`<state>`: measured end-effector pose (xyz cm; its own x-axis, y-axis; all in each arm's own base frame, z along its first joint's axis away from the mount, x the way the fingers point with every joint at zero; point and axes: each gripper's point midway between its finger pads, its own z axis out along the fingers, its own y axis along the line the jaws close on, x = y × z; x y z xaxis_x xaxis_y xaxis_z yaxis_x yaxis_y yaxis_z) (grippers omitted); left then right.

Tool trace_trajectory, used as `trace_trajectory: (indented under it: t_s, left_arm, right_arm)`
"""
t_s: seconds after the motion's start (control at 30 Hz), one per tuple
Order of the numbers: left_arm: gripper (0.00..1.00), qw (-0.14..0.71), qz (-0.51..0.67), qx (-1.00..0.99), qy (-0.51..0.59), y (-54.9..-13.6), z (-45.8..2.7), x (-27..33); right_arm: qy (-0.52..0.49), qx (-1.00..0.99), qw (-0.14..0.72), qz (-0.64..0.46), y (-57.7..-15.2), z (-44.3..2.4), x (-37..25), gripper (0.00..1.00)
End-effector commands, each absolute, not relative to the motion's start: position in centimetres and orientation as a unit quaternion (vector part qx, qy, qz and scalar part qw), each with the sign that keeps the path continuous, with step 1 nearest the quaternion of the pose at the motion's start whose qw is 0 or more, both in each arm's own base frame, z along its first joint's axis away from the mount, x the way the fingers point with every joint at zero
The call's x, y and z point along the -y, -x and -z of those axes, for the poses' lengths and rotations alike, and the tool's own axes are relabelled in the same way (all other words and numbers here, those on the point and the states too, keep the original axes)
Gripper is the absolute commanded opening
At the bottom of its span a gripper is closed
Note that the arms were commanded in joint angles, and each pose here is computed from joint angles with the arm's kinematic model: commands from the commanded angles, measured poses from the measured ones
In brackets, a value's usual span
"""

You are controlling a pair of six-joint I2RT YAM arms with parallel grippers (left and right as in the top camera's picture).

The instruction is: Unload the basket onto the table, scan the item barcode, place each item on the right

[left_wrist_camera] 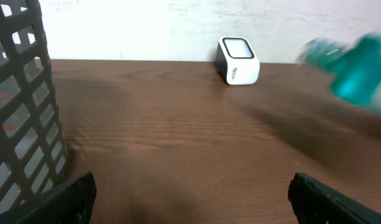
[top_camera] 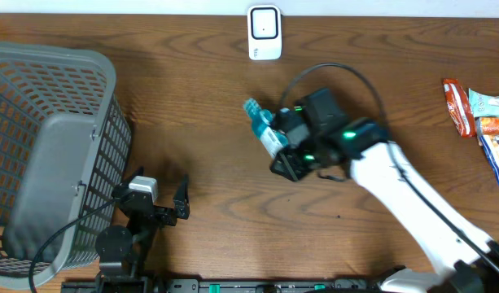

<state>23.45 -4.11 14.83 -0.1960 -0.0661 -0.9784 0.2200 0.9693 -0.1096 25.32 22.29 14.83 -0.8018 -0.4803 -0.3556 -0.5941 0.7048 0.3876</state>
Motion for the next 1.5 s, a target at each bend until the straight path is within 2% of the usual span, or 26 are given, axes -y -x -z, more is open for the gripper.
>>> trace_trajectory:
  t_s: [0.0, 0.1, 0.23, 0.4, 0.87, 1.07, 1.13, 1.27, 1.47]
  left_arm:
    - [0.98, 0.618, 0.113, -0.776, -0.051, -23.4, -13.5, 4.1]
    - [0.98, 0.618, 0.113, -0.776, -0.051, -23.4, -13.5, 4.1]
    - [0.98, 0.618, 0.113, -0.776, -0.051, -23.4, -13.5, 4.1]
    - [0.98, 0.618, 0.113, -0.776, -0.05, -23.4, -13.5, 4.1]
    - [0.98, 0.618, 0.113, -0.776, -0.051, -23.4, -13.5, 4.1]
    - [0.98, 0.618, 0.113, -0.776, -0.051, -23.4, -13.5, 4.1]
    - [0.98, 0.618, 0.113, -0.776, -0.051, -23.4, -13.5, 4.1]
    - [0.98, 0.618, 0.113, -0.776, -0.051, -23.4, -13.5, 4.1]
    - [0.98, 0.618, 0.113, -0.776, -0.051, -23.4, -13.5, 4.1]
  right_arm:
    - [0.375, -0.831, 0.12, -0.392, -21.9, -19.7, -23.5, 0.01]
    - [0.371, -0.817, 0.092, -0.431, -19.9, -20.8, -22.4, 0.01]
    - [0.415, -0.771, 0.066, -0.479, -16.3, -22.1, -21.7, 0.01]
    - [0.462, -0.737, 0.052, -0.49, -13.6, -22.7, -20.8, 0.01]
    - [0.47, -0.733, 0.06, -0.489, -13.7, -22.7, -20.9, 0.01]
    - [0.521, -0.714, 0.152, -0.442, -17.6, -21.8, -22.0, 0.01]
    - [0.519, -0.735, 0.18, -0.398, -20.2, -20.9, -22.3, 0.01]
    - [0.447, -0.814, 0.233, -0.287, -26.9, -19.1, -22.4, 0.01]
    - [0.468, -0.808, 0.314, -0.172, -32.6, -17.9, -23.3, 0.01]
